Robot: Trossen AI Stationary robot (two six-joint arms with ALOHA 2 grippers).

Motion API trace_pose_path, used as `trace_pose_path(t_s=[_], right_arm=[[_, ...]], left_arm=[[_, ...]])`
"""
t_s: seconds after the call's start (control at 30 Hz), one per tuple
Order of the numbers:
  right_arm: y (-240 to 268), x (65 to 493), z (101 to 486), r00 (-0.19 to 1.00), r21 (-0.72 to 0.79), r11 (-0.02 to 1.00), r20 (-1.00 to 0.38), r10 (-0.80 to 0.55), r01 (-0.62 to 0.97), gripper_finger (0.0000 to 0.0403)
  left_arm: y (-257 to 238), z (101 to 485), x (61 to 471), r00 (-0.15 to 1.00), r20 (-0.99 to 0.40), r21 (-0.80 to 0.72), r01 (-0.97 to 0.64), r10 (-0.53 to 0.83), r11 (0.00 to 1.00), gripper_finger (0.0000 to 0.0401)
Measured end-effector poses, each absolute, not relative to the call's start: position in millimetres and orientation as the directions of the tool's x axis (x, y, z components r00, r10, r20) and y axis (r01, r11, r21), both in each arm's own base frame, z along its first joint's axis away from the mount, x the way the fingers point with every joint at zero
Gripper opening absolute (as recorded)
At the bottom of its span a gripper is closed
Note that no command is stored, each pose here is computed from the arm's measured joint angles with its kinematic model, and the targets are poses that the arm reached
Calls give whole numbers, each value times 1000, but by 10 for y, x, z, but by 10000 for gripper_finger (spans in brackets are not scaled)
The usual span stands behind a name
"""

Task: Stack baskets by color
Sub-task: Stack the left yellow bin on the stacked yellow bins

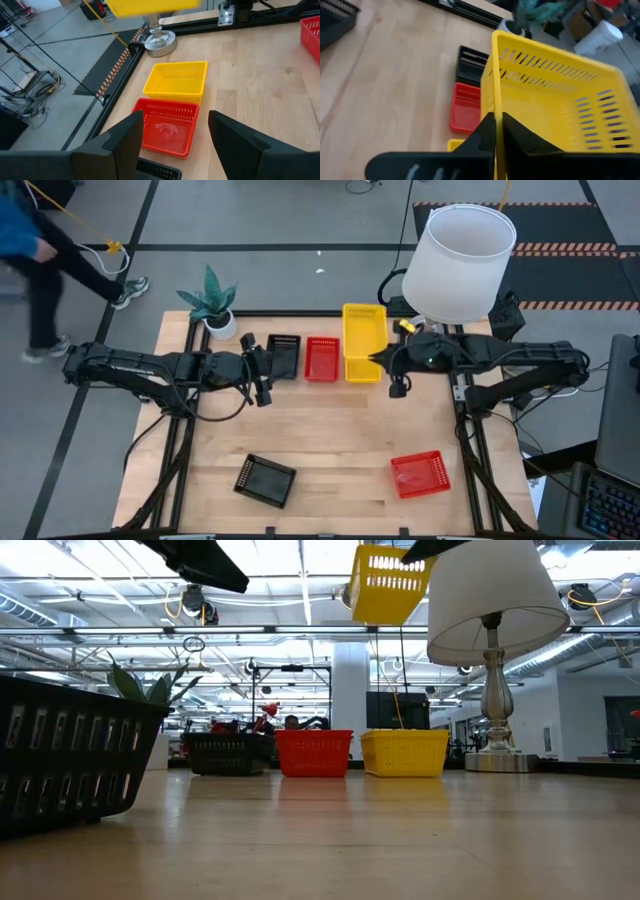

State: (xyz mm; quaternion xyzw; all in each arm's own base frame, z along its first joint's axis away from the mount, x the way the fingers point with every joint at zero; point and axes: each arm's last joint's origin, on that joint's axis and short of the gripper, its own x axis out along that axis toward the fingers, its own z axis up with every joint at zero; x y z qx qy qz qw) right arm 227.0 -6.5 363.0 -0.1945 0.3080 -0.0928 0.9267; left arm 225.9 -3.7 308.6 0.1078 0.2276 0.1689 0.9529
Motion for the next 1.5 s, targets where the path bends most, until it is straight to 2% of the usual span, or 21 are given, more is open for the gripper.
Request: trace_pose_path(t_s=[0.27,0.9,1.0,1.5], right_arm=[[-135,2258,3513,776,-382,923,-568,-275,48,4],[-304,2295,2471,747,-394,916,-588,-311,71,4],[-324,2272,2391,743,-360,932,-612,-271,43,4],[-408,2197,2082,759,-382,924,-591,-272,34,4]], left_arm=[[-37,3086,2259,839,-397,280,-274,371,920,227],[-37,3085,2259,839,-398,274,-276,370,921,227],[-37,3087,2259,840,-398,274,-276,370,921,227],[-37,3087,2259,840,-398,275,-276,370,921,227]])
